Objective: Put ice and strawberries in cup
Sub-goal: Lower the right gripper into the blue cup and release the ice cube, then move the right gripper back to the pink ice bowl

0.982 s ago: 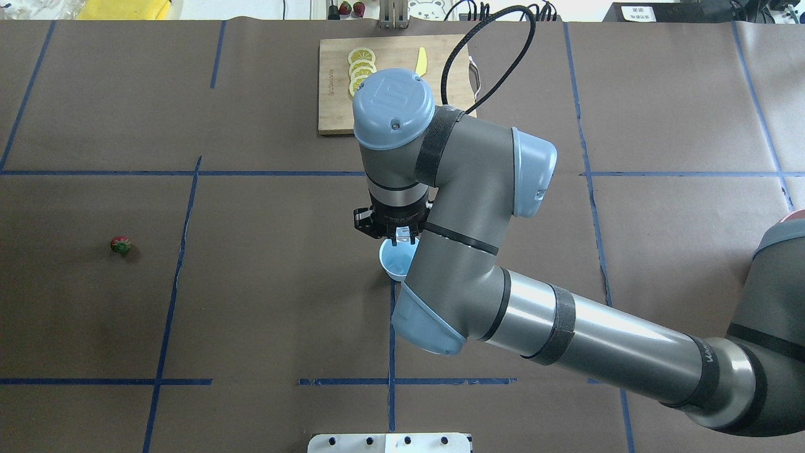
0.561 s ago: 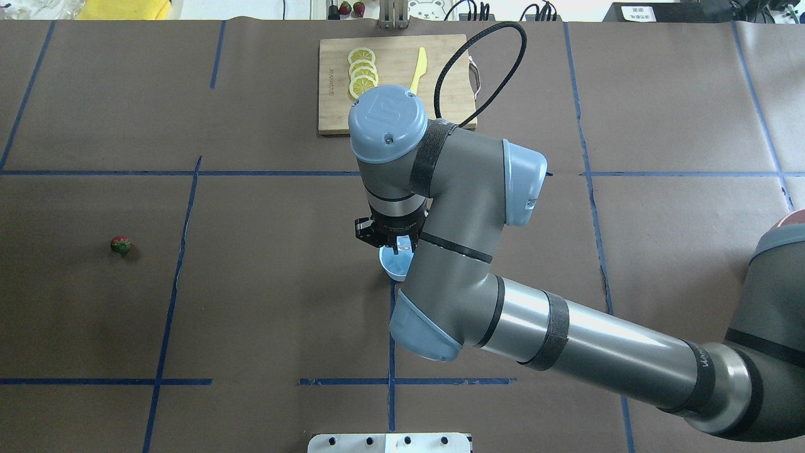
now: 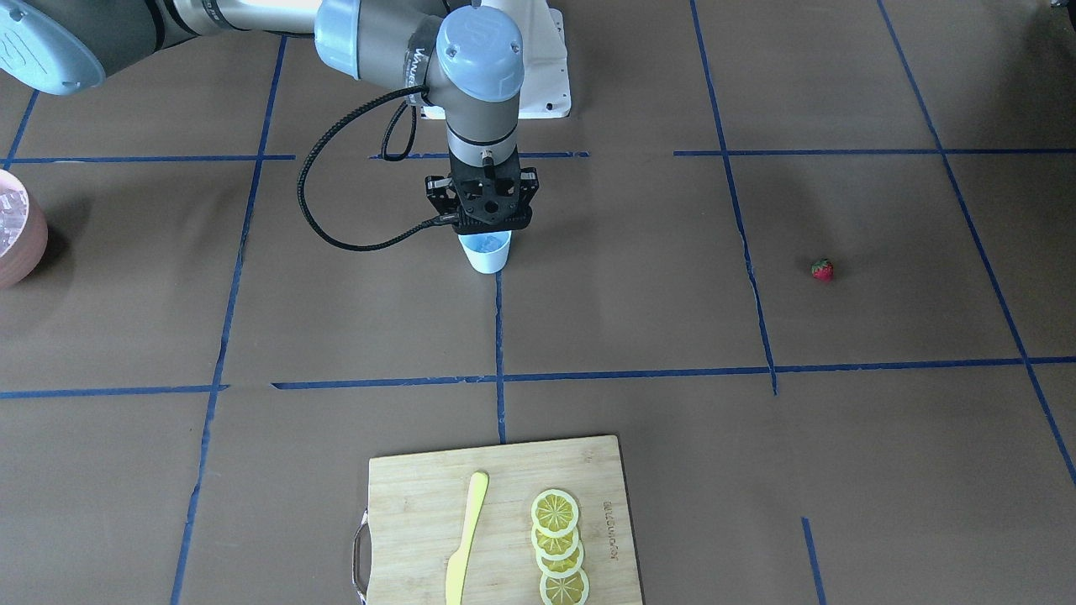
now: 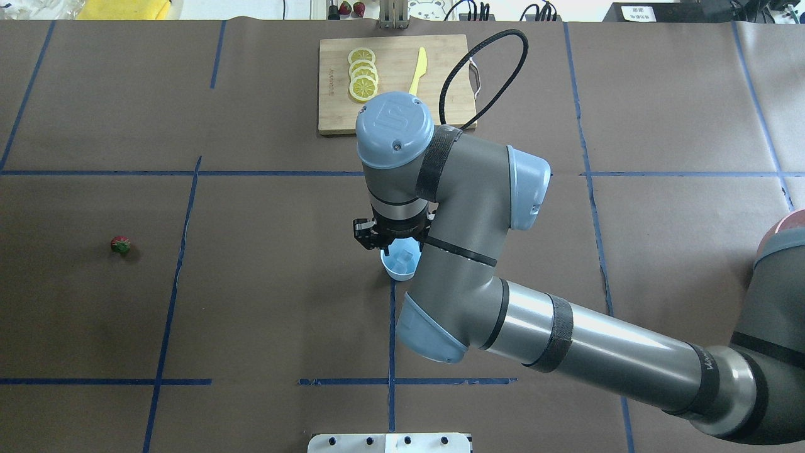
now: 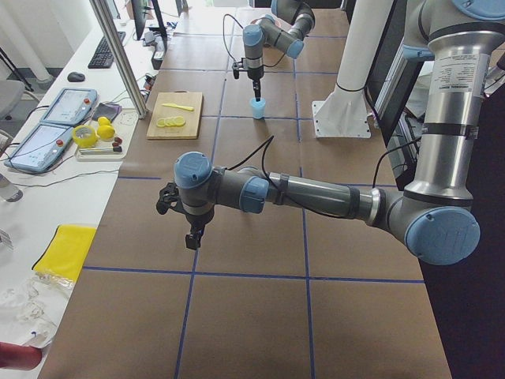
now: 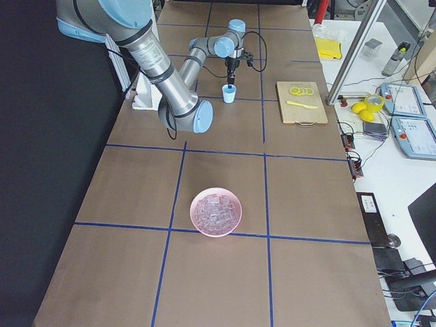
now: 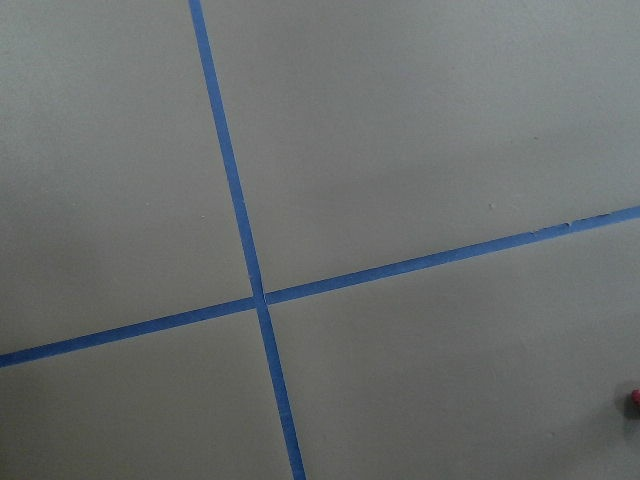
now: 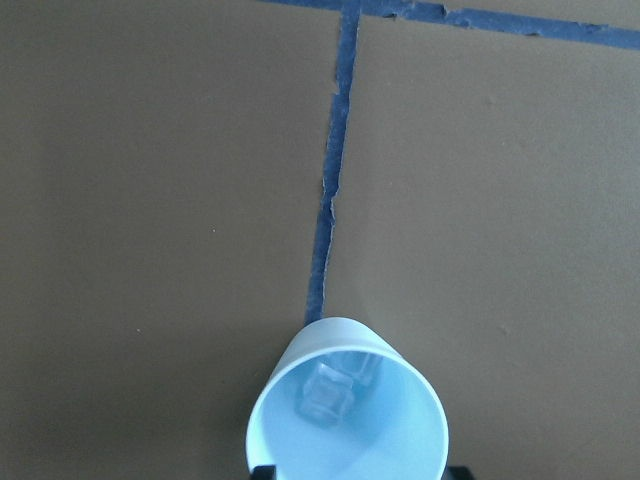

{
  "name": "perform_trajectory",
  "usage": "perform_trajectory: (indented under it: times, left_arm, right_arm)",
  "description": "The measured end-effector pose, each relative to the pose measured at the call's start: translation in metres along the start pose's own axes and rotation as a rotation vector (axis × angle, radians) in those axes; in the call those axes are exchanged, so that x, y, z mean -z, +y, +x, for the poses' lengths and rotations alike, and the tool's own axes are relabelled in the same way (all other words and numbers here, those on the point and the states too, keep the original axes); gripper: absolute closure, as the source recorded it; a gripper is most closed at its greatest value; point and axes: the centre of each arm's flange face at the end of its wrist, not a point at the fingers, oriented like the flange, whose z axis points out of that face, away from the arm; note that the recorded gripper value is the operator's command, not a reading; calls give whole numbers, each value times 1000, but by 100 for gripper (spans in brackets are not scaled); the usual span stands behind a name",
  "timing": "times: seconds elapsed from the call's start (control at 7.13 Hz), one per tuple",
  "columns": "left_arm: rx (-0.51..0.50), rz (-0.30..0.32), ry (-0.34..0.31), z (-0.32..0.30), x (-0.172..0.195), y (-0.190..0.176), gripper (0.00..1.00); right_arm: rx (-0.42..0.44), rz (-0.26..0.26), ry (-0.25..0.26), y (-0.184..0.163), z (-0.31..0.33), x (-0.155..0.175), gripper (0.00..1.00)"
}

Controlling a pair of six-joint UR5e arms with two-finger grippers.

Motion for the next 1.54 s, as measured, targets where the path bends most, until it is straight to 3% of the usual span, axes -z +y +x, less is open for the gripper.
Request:
perform_trajectory:
  times: [0.28,0.56,1.12,1.54]
  left_arm:
    - [-2,1,0,1,1,-1,0]
    - [-2,1,0,1,1,-2,0]
    - [-7,6,0,4,2,-4,0]
    - [21,17,0,10,7,-7,0]
  right_arm:
    - [3,11,-15,-1,1,8,1]
    - [-23,40,-23,-1,26,49,1]
    - [-28,124,-7,35,192,104,1]
    - [44,144,86,61,340,96,1]
